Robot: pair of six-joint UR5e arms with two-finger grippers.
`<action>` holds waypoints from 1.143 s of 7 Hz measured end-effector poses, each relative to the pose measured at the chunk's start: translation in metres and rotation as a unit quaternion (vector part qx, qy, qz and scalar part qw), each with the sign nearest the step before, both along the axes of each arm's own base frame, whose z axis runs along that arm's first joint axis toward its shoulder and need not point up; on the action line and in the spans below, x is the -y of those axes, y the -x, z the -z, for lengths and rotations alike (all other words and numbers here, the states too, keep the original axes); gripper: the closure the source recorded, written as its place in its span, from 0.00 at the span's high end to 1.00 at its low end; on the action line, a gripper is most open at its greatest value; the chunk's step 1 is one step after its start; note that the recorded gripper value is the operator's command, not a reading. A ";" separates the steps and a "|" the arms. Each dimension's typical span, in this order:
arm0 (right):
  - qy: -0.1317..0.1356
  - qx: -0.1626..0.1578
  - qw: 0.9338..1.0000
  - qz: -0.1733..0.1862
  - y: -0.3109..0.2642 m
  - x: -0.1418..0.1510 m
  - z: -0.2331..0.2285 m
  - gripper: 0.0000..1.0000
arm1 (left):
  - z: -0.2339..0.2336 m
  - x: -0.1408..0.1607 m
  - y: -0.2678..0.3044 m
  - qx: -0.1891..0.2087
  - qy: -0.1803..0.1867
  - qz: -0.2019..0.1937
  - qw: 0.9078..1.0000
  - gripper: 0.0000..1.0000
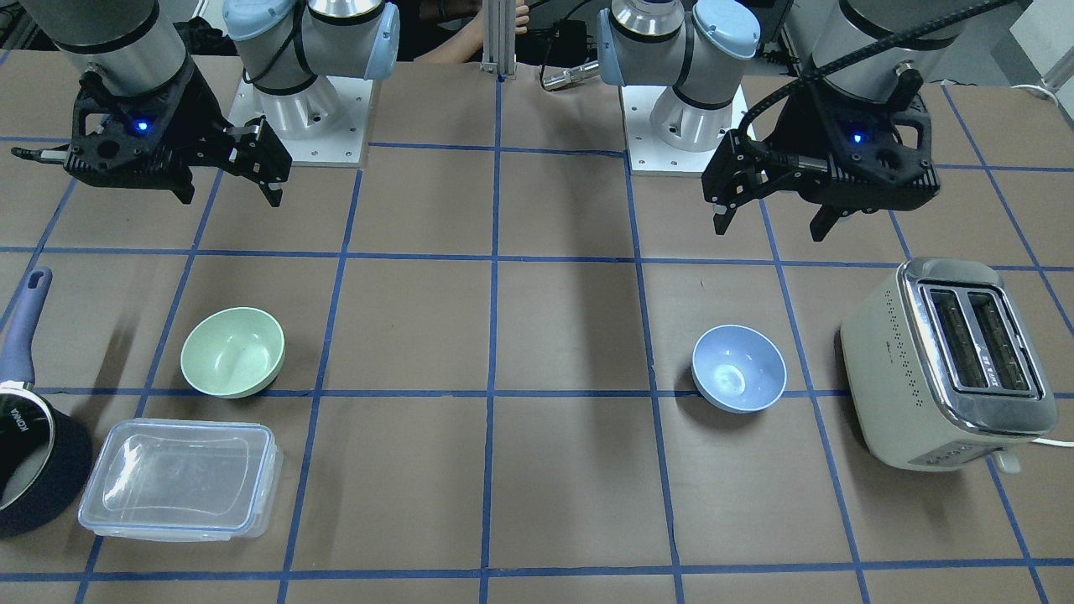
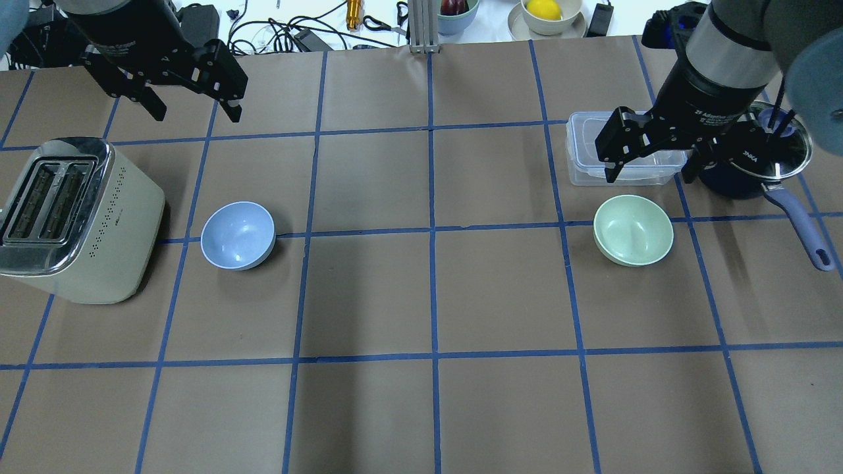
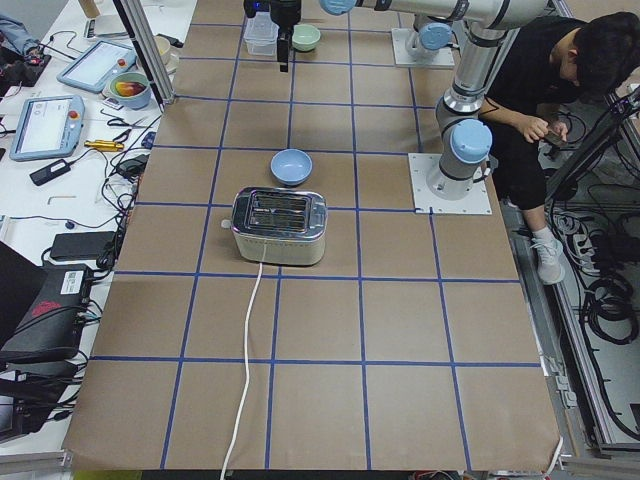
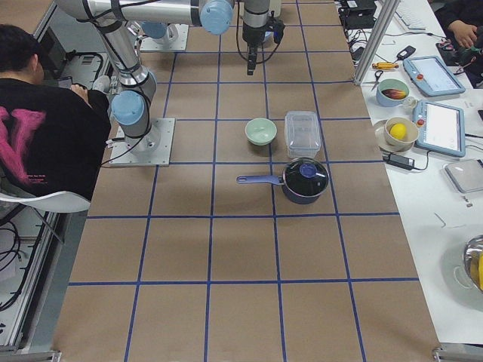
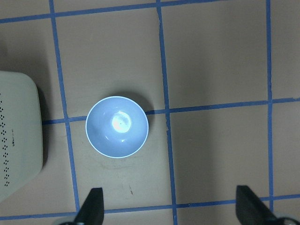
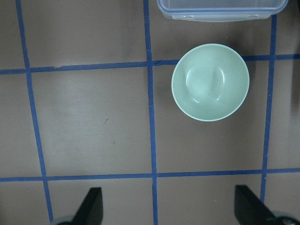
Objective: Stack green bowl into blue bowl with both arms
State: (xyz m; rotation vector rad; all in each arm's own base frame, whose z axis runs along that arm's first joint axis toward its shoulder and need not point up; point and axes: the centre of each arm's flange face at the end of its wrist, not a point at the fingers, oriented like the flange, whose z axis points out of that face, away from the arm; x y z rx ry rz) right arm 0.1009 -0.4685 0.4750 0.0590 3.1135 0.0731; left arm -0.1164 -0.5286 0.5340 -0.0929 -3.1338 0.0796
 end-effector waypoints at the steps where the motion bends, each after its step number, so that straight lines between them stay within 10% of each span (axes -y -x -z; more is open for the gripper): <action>1: 0.000 0.000 1.000 0.000 0.000 0.000 0.000 1.00 | 0.001 0.000 0.000 -0.001 0.000 0.000 1.000 1.00; 8: -0.001 -0.002 1.000 0.004 0.002 0.002 0.002 1.00 | 0.060 0.006 -0.036 -0.005 -0.047 -0.029 0.998 0.99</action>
